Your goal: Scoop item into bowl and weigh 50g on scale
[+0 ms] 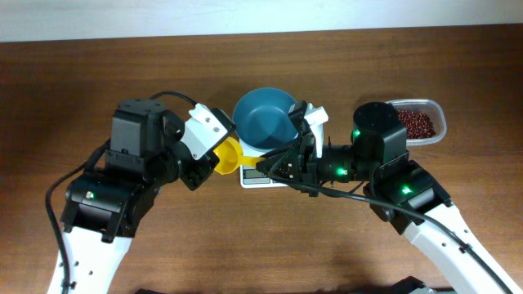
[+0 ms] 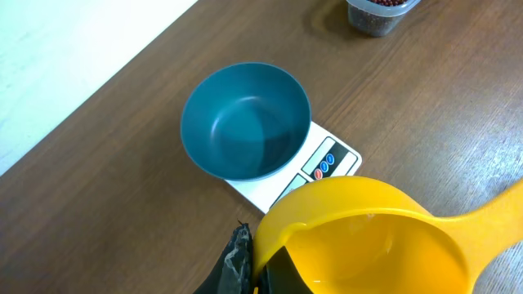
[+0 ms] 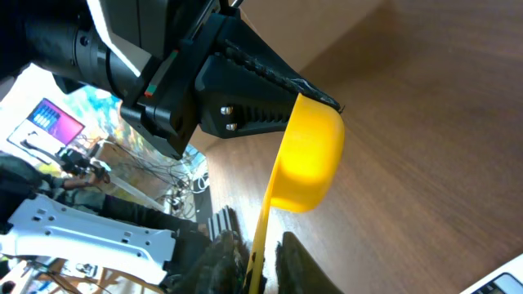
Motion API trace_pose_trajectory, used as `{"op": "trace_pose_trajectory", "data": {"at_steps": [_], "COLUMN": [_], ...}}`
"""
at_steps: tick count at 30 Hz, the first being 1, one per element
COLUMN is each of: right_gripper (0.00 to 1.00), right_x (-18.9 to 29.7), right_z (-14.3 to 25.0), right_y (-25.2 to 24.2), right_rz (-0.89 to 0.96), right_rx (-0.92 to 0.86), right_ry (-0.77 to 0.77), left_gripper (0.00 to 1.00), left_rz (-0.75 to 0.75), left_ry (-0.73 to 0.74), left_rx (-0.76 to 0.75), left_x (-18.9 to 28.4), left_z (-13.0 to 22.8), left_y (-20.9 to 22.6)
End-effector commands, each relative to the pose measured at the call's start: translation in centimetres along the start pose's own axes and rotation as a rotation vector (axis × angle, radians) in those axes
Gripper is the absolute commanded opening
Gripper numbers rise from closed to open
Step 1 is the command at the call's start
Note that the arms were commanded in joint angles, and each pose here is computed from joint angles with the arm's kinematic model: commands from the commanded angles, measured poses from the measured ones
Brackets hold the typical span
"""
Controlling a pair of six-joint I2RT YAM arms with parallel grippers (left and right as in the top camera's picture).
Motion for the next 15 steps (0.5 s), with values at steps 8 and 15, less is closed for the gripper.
{"op": "trace_pose_trajectory", "data": {"at_steps": [8,15], "right_gripper": [0.09,0.09], "right_x": [-0.12,-0.12], "right_z": [-0.03,-0.02], "right_y": [0.06,0.06], "right_rz": [0.002,0.002], "right_rx": [0.014,0.014], "right_ry": [-0.002,-0.002], "left_gripper": [0.00,0.00], "left_rz": [-0.018,-0.044], "left_ry": [0.010,0.035], "left_rx": [-0.016,-0.017], "left_x": [0.34,0.35], "left_z": [-0.09,0.18], "left_y": [0.29,0.55]}}
Point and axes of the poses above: each gripper's point midway between its finger pads, its own x axis back along the fingers, its own y axis along the line the jaws close on, z = x × y, the point moved 7 cm from there along x, back along the fingers, and after that the axes turned 9 degrees about -x, right-handed, at the moved point
